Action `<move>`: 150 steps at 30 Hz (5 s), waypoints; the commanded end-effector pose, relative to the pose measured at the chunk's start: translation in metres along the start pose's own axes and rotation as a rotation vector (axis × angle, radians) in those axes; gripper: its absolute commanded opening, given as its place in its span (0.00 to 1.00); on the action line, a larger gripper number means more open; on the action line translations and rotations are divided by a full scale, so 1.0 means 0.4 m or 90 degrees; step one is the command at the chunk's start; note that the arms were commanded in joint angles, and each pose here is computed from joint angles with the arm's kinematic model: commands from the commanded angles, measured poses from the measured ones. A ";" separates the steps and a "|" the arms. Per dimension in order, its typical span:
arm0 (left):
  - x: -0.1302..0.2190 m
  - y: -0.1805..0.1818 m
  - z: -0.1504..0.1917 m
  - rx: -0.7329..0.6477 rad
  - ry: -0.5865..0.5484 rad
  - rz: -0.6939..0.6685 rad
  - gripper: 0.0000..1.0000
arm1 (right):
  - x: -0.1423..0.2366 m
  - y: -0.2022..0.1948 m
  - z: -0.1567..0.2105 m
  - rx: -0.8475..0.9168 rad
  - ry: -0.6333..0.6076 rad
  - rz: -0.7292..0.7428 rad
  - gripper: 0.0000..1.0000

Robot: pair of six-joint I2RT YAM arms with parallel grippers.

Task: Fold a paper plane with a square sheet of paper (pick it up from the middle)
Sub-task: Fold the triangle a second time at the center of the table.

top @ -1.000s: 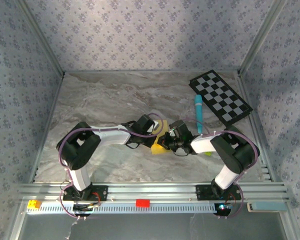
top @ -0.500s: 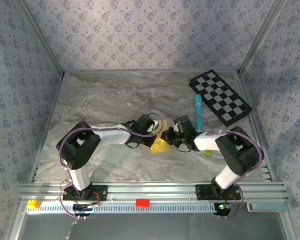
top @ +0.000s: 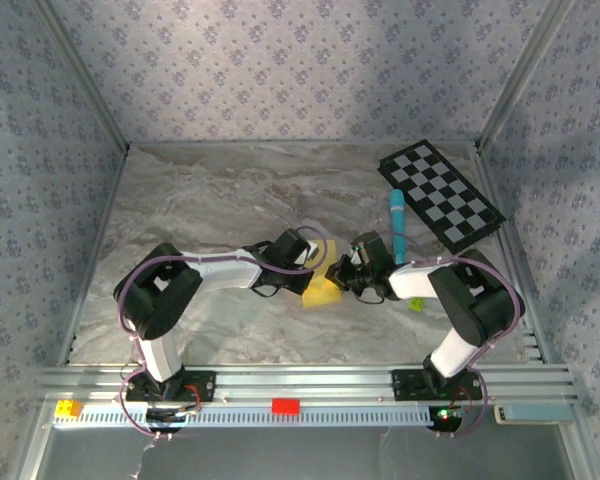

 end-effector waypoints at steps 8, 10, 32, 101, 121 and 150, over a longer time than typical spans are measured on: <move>-0.022 0.021 0.046 -0.004 0.064 -0.022 0.00 | 0.004 -0.014 -0.035 -0.015 0.002 0.013 0.00; -0.022 0.022 0.046 -0.005 0.064 -0.024 0.00 | -0.002 -0.042 -0.029 -0.032 -0.002 0.040 0.00; -0.023 0.022 0.048 -0.004 0.063 -0.023 0.00 | 0.093 0.039 -0.060 0.040 -0.105 -0.022 0.03; 0.043 -0.119 -0.020 0.185 0.148 0.225 0.02 | -0.019 -0.098 0.045 -0.013 0.008 0.109 0.00; 0.002 -0.084 0.029 0.177 0.175 0.155 0.02 | -0.017 -0.104 0.046 -0.015 0.009 0.116 0.00; 0.044 -0.032 0.159 0.202 0.211 0.091 0.03 | -0.013 -0.122 0.043 -0.020 0.009 0.128 0.00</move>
Point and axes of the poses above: each hand's point on the last joint's axis, 136 mm out from that joint toward the fingers, its own x axis back along the fingers, its own y axis along the line the jaws close on, z = x × y, the point moved 7 cm from there along x, back along the fingers, and after that the axes turned 2 degrees about -x, right-handed, at the moved point
